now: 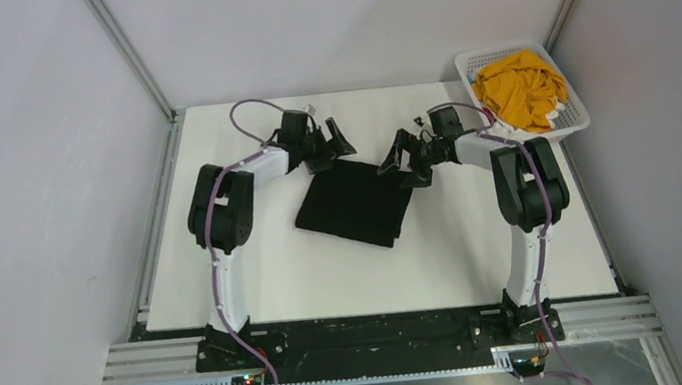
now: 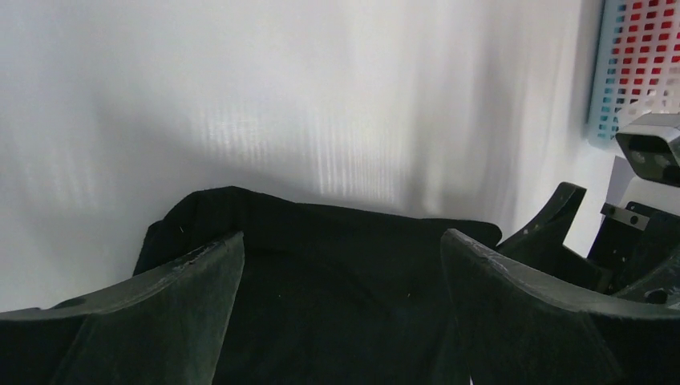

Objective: Fold and stack the t-shirts
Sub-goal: Smooth out wrinkles on the folded tshirt

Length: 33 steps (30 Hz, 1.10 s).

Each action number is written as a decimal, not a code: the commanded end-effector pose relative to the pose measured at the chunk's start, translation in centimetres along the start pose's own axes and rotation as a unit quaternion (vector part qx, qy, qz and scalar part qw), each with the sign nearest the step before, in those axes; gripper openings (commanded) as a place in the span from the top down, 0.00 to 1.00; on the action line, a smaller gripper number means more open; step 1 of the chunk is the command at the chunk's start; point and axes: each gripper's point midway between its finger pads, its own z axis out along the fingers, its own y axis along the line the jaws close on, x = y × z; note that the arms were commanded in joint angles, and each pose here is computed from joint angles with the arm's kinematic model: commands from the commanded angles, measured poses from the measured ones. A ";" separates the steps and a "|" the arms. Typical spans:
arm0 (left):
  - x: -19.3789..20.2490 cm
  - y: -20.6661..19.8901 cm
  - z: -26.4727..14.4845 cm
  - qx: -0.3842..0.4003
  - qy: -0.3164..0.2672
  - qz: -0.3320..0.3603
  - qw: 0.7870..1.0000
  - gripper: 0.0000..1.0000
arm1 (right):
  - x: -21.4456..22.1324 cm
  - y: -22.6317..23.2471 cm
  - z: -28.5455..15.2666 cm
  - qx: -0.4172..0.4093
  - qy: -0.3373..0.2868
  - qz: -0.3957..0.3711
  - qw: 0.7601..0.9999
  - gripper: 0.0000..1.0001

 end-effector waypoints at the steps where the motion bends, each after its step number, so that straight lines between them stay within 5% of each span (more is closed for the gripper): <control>1: 1.2 4.2 -0.3 -0.062 0.006 -0.032 0.998 0.00 | -1.0 -3.4 0.6 0.059 0.000 -0.016 0.998 0.01; 7: 0.4 5.0 -5.4 -0.115 -0.054 -0.013 0.992 0.00 | -3.0 -1.4 -2.3 0.065 -0.041 -0.051 0.996 0.01; 10: -2.7 2.2 -8.4 -0.105 -0.094 0.022 0.990 0.00 | -3.1 1.0 -4.9 0.071 -0.067 -0.083 0.992 0.01; 16: -3.4 -1.2 -14.0 -0.079 -0.142 0.037 0.986 0.00 | 1.0 7.4 -7.1 -0.006 -0.083 -0.127 0.988 0.01; 24: 5.7 -5.6 -15.4 0.053 -0.070 0.038 0.995 0.00 | 10.0 15.3 -4.2 -0.167 -0.019 -0.160 0.973 0.00; 33: 11.5 -3.7 -12.3 0.073 -0.008 -0.007 0.997 0.00 | 12.2 10.9 2.6 -0.173 0.024 -0.112 0.978 0.01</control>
